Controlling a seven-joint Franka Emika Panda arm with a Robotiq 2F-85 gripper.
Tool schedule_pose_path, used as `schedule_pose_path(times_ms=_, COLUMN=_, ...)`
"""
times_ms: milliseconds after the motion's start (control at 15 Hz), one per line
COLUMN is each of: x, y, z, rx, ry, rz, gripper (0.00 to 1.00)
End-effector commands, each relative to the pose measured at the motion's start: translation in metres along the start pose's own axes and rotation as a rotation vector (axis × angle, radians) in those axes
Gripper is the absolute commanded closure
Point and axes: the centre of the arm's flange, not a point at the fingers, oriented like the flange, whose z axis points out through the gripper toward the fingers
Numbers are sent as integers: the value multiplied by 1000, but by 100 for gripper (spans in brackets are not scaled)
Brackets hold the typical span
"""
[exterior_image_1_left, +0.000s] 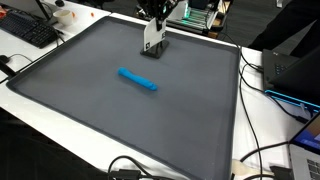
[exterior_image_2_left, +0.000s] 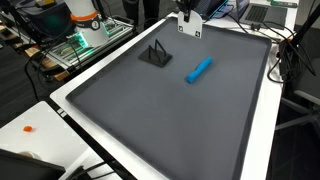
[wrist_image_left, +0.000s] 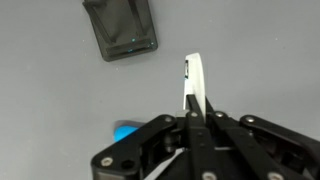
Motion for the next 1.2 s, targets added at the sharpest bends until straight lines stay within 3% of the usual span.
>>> schedule_pose_path(times_ms=0, x=23, y=-19, z=3, rx=-94, ry=-20, rz=-174, gripper=99)
schedule_pose_path(times_ms=67, x=8, y=-11, z=2, rx=-45, ry=-4, rz=-92, gripper=99)
schedule_pose_path(times_ms=667, x=12, y=-12, z=2, rx=-47, ry=-3, rz=-99, gripper=99)
schedule_pose_path(times_ms=1133, x=40, y=-46, z=17, rx=-48, ry=47, rz=-239, gripper=99)
